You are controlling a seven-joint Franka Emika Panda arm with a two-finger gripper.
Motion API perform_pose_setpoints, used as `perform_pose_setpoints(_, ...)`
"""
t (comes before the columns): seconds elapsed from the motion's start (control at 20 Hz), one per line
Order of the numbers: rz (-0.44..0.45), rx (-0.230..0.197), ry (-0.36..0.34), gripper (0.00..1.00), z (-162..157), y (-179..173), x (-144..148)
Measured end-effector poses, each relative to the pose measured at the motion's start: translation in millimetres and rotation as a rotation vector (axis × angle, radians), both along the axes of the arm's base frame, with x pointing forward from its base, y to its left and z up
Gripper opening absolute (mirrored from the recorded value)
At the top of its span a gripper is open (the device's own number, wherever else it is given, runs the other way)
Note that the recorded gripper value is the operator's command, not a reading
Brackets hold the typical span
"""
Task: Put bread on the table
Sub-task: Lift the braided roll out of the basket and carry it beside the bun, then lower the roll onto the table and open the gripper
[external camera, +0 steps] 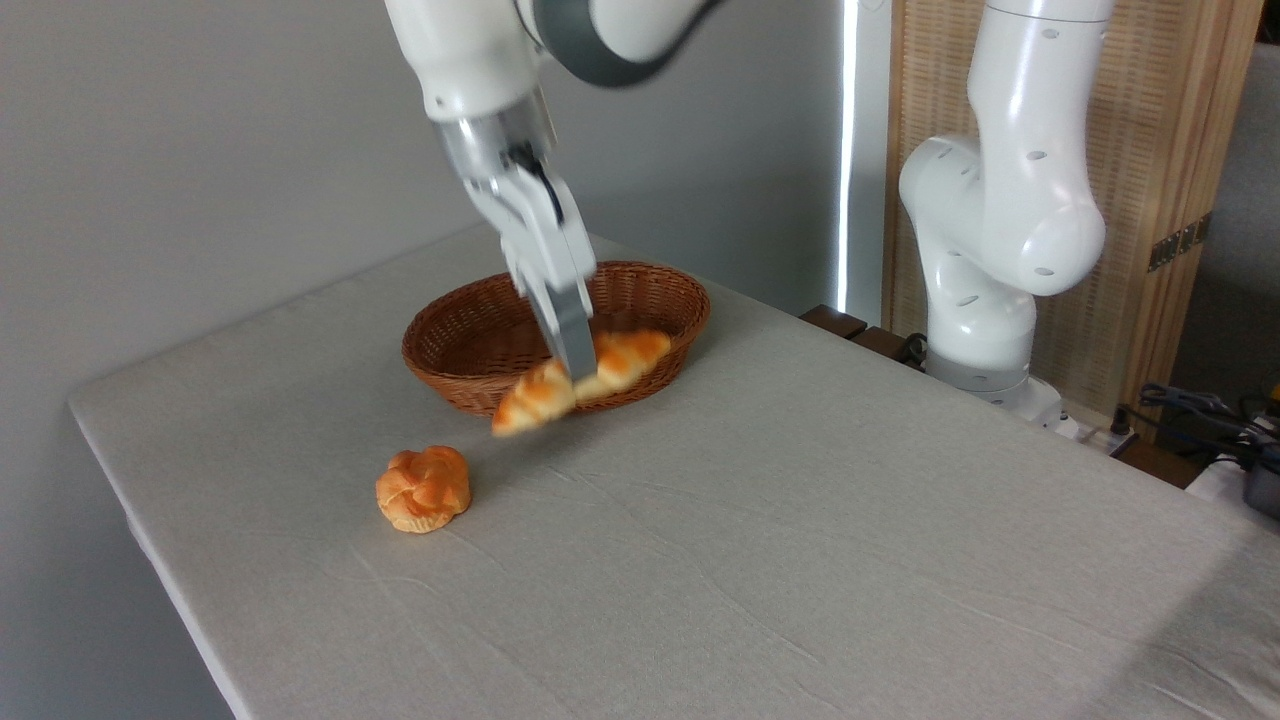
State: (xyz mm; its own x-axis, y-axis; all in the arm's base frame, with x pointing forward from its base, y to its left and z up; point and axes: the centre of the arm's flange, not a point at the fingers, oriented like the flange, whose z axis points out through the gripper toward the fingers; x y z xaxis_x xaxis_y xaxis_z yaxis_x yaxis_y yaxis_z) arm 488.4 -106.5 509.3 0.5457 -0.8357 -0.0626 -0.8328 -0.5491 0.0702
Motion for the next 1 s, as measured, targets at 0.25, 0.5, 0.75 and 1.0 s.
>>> perform_pose_setpoints(0.25,0.044,-0.002,-0.042,0.87,-39.7,37.7,37.8)
perform_pose_setpoints(0.5,0.039,0.028,0.005,1.00,-84.9,29.5,52.4)
perform_pose_setpoints(0.75,0.060,0.026,-0.003,1.00,-81.1,40.8,55.0)
perform_pose_setpoints(1.0,0.060,0.026,-0.004,1.00,-80.6,40.9,55.2)
